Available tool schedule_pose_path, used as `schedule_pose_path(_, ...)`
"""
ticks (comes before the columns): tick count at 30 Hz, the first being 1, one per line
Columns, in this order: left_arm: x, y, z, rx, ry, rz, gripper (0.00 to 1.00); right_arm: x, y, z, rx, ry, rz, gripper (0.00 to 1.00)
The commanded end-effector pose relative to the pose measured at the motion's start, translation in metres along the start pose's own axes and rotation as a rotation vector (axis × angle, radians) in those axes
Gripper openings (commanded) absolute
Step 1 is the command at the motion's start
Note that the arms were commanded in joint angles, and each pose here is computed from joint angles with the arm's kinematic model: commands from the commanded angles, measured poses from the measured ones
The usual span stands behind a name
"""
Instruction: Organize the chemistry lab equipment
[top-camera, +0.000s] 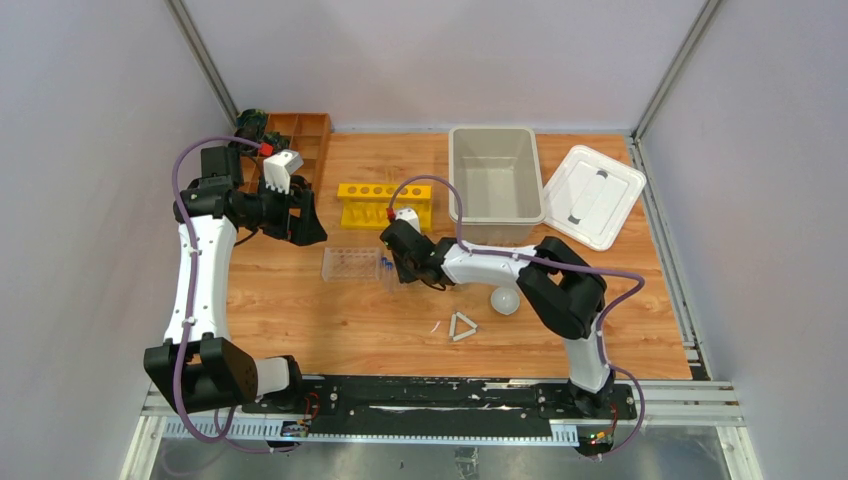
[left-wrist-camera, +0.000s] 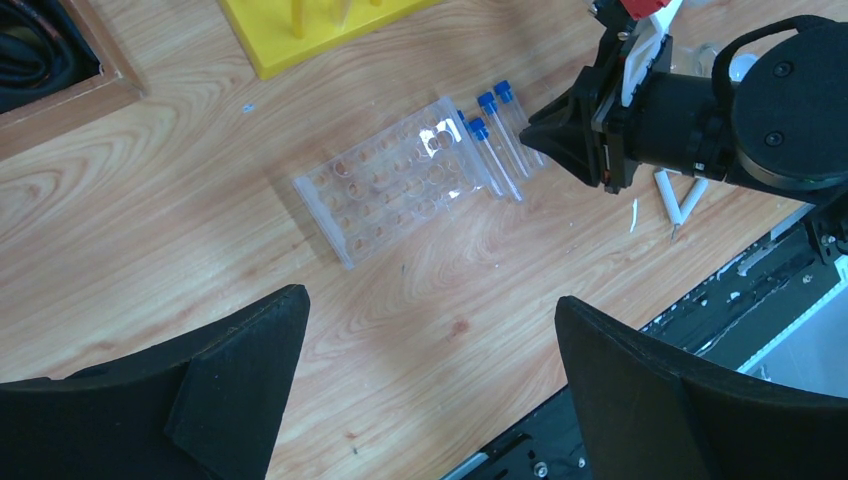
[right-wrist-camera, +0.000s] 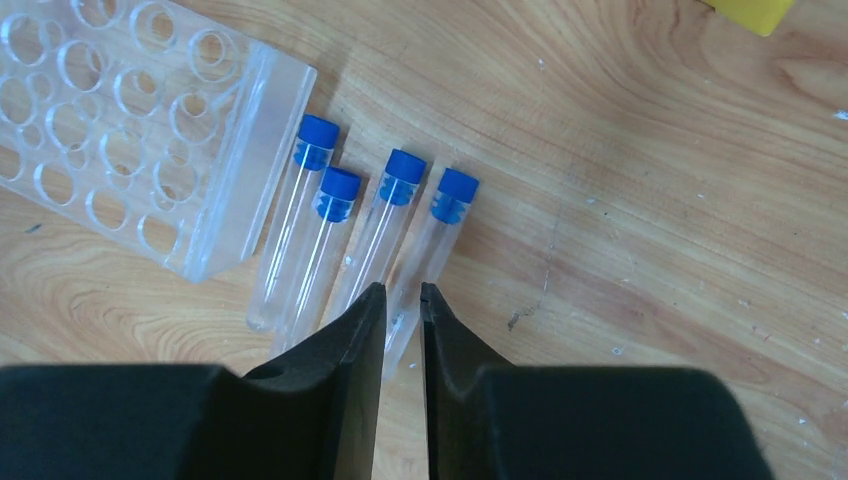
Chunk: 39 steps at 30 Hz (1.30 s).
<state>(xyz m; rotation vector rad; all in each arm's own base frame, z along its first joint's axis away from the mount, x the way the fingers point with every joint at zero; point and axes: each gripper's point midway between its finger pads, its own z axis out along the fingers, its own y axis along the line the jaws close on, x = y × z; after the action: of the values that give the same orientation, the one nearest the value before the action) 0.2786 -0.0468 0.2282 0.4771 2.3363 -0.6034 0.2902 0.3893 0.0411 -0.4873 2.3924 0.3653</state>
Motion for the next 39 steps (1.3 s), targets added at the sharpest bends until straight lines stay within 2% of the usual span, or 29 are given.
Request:
schedule_pose_path(1,-0.008,-0.002,-0.006,-0.001,-0.031,0.014,1.00,-0.006,-0.008,0.008,0.028,0.003,0.030,0.24)
schedule_pose_path(14,-0.009,-0.004,-0.008,0.001,-0.039,0.021,1.00,-0.015,-0.025,0.023,0.078,0.033,0.009,0.24)
schedule_pose_path(19,-0.012,-0.008,-0.009,0.016,-0.049,0.018,1.00,-0.030,-0.024,0.011,0.064,0.006,0.017,0.11)
schedule_pose_path(22,-0.011,-0.010,-0.008,0.032,-0.051,0.009,1.00,-0.058,-0.015,-0.011,0.026,-0.061,0.030,0.00)
schedule_pose_path(23,-0.011,-0.011,-0.007,0.038,-0.052,0.008,1.00,-0.068,-0.011,-0.019,0.006,-0.085,0.036,0.00)
schedule_pose_path(32,-0.012,-0.025,-0.008,0.103,-0.079,0.016,1.00,-0.160,0.042,-0.099,-0.208,-0.322,0.075,0.00)
schedule_pose_path(34,-0.012,-0.024,-0.009,0.095,-0.080,0.019,1.00,-0.157,0.039,-0.099,-0.174,-0.291,0.054,0.01)
schedule_pose_path(39,-0.012,-0.024,-0.008,0.101,-0.078,0.020,1.00,-0.110,0.011,-0.072,-0.062,-0.182,0.028,0.23)
